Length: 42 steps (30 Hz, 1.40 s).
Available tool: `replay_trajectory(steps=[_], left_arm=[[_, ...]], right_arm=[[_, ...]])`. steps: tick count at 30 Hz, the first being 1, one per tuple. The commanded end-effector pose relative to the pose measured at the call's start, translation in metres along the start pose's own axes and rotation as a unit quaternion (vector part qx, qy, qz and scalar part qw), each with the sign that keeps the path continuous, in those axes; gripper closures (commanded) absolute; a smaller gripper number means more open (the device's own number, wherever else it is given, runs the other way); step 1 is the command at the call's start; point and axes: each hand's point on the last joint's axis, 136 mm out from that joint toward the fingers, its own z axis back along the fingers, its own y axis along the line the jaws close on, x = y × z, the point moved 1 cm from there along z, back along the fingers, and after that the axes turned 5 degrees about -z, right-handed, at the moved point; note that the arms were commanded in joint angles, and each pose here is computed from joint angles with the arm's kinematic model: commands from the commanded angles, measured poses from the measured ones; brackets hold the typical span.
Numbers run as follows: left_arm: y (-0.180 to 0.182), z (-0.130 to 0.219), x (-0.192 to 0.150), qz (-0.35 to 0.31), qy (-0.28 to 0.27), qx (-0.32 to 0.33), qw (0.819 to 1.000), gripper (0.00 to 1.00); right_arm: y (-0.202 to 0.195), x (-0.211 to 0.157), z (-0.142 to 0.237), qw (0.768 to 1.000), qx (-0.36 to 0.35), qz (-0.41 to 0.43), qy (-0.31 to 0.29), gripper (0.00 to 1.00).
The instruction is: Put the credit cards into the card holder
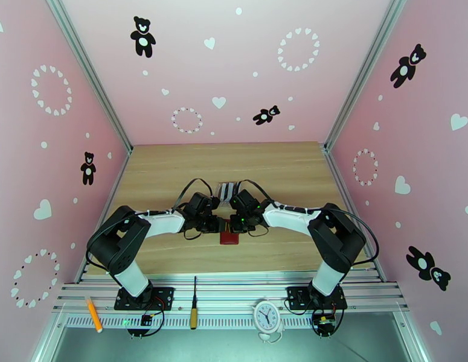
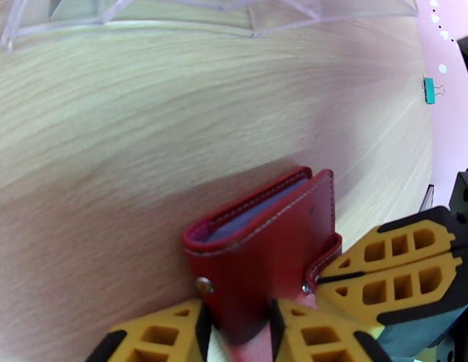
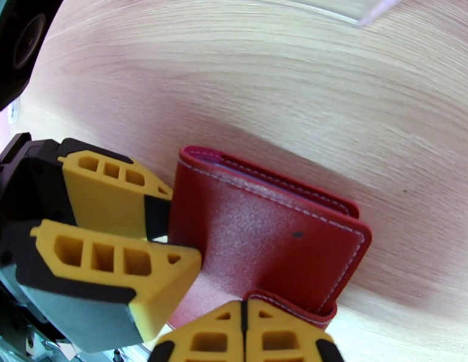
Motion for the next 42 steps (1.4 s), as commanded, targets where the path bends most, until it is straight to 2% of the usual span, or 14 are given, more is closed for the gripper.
replay_trajectory(steps=[1,13,15,19,22,32,42], left_arm=[[0.019,-0.012,-0.015,0.012,0.027,0.031,0.999,0.65],[0.02,-0.013,-0.015,0.013,0.028,0.034,0.999,0.65],[0.02,-0.013,-0.015,0.013,0.029,0.035,0.999,0.65],[0.02,-0.013,-0.014,0.012,0.027,0.035,0.999,0.65],[0.021,-0.012,-0.014,0.011,0.026,0.04,0.999,0.64],[0.019,0.006,-0.002,0.003,-0.015,0.05,0.999,0.65],[0.02,0.024,0.008,0.007,-0.054,0.043,0.998,0.64]], right_arm=[[-0.021,-0.018,-0.019,0.998,-0.049,-0.013,0.033,0.94],[-0.032,-0.028,-0.027,0.997,-0.066,-0.02,0.044,0.93],[-0.031,-0.028,-0.027,0.997,-0.066,-0.019,0.042,0.89],[-0.026,-0.025,-0.023,0.997,-0.06,-0.015,0.038,0.7],[-0.021,-0.022,-0.019,0.998,-0.051,-0.013,0.035,0.67],[-0.002,-0.011,0.001,1.0,-0.022,-0.002,0.008,0.66],[0.012,-0.007,0.005,1.0,0.014,-0.006,-0.001,0.81]])
